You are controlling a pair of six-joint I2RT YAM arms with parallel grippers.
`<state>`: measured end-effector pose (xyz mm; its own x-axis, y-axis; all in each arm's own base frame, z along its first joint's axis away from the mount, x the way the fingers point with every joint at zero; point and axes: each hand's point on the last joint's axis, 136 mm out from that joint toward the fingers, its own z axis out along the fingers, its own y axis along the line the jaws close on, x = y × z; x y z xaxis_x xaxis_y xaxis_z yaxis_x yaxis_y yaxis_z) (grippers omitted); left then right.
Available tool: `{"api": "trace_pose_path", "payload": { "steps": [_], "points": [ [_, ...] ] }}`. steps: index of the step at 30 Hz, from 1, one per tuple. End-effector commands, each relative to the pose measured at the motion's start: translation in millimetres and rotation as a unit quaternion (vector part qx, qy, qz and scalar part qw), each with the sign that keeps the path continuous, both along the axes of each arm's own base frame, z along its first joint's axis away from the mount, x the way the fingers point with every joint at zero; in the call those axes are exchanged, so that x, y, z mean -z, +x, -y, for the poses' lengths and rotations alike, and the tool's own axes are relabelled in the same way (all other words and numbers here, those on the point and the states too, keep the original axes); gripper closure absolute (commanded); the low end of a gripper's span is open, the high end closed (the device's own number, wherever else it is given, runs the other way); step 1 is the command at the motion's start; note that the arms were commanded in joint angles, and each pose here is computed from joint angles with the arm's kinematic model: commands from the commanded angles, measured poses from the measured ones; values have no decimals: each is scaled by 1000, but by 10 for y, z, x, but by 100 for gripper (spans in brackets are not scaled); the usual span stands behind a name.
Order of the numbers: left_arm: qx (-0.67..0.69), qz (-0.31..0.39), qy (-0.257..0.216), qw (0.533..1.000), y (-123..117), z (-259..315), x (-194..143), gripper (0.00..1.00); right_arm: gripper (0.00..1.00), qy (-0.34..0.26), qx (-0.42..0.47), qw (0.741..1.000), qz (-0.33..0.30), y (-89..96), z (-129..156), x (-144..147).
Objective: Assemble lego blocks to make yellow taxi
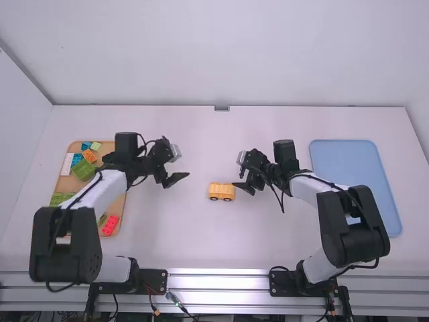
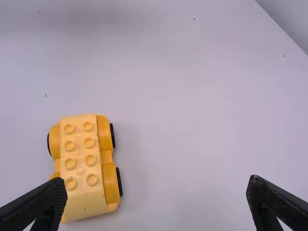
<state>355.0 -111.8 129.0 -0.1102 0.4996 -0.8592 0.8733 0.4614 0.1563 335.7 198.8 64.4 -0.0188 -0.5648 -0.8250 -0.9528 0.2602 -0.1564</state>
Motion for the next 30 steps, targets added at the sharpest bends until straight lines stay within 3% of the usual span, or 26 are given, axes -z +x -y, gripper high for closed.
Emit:
{"api": "trace_pose_path", "payload": {
  "steps": [1, 5, 6, 9, 13, 18, 22, 30],
  "points": [
    [-31, 41, -13, 999, -17, -155, -403, 1, 1, 2, 0, 1000, 0, -12, -4, -14],
    [-177, 41, -58, 982, 76, -536, -913, 1, 1, 3, -2, 1000, 1, -15, -8, -18],
    [-177, 41, -58, 982, 76, -536, -913, 1, 1, 3, -2, 1000, 1, -15, -8, -18],
    [-379, 69, -62, 921, 246, -1123, -1219, 1, 1, 8, 2, 1000, 3, 8, -16, -41],
    [-461, 76, -68, 881, 258, -1400, -1393, 1, 1, 16, 13, 1000, 4, 55, -20, -79],
    [-548, 33, -53, 834, 224, -1743, -1618, 1, 1, 25, 20, 999, 3, 87, -33, -117],
    [-615, -7, -32, 788, 333, -2046, -1768, 1, 1, 27, 19, 999, 0, 73, -78, -124],
    [-678, -148, 10, 720, 634, -2590, -1695, 1, 1, 22, 11, 1000, 4, 34, -182, -117]
  ]
}}
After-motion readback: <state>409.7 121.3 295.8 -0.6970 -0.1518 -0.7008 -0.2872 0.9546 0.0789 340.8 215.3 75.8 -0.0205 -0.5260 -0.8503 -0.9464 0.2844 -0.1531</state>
